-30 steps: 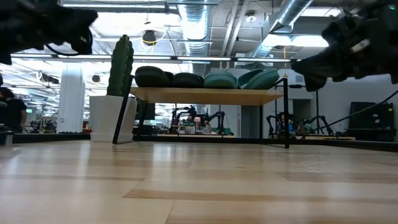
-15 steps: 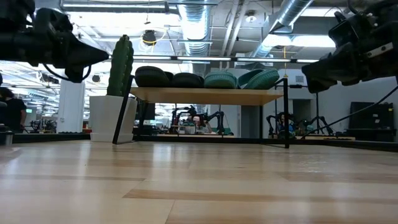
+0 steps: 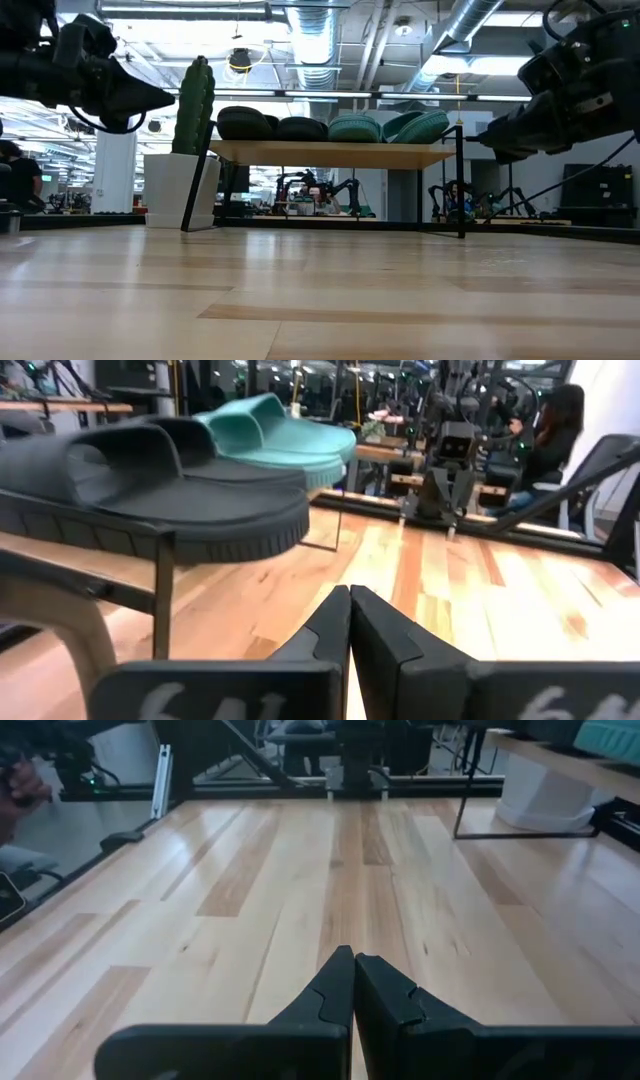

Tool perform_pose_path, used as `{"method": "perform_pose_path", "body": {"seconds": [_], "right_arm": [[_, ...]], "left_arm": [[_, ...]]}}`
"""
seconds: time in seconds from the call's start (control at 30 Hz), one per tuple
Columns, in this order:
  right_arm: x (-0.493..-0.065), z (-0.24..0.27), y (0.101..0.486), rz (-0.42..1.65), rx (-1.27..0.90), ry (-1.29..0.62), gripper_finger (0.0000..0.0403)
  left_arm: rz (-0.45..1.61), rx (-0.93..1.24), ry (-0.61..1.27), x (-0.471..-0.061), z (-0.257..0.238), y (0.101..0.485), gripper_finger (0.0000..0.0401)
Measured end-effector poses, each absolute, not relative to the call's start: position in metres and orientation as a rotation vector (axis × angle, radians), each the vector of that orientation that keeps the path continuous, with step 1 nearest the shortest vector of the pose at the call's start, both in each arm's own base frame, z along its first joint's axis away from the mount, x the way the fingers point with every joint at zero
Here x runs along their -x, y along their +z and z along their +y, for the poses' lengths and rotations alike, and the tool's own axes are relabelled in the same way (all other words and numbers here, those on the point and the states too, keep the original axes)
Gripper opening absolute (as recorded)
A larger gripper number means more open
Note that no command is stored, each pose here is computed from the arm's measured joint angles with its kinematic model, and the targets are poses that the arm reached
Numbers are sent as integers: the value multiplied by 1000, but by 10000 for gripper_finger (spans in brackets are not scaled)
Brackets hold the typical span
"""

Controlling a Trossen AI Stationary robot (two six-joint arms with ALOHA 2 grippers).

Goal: Pick and place slides into the shelf
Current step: Return to Home Position

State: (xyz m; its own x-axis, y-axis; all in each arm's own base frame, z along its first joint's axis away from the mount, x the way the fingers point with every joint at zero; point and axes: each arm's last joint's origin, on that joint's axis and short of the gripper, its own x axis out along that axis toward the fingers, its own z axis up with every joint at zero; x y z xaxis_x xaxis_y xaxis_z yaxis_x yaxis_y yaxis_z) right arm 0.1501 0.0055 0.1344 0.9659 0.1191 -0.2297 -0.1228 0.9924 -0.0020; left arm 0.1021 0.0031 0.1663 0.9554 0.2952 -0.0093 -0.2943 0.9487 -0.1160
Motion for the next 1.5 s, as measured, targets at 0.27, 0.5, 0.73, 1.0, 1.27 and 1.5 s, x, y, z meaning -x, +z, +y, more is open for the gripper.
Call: {"method": "perform_pose_path", "body": {"seconds": [0.27,0.5,0.73,1.0,1.27,1.5], "right_arm": [[-151,5,136,212,17,122,0],[-151,5,136,216,16,122,0],[-150,5,136,217,16,122,0],[-150,5,136,217,16,122,0],[-152,3,139,203,39,111,0],[-153,2,140,202,40,100,0]], "left_arm": [[13,126,294,-104,3,164,0],[13,126,292,-104,3,164,0],[13,127,292,-104,3,164,0],[14,126,293,-104,3,164,0],[13,127,292,-104,3,164,0],[13,127,293,-104,3,164,0]]}}
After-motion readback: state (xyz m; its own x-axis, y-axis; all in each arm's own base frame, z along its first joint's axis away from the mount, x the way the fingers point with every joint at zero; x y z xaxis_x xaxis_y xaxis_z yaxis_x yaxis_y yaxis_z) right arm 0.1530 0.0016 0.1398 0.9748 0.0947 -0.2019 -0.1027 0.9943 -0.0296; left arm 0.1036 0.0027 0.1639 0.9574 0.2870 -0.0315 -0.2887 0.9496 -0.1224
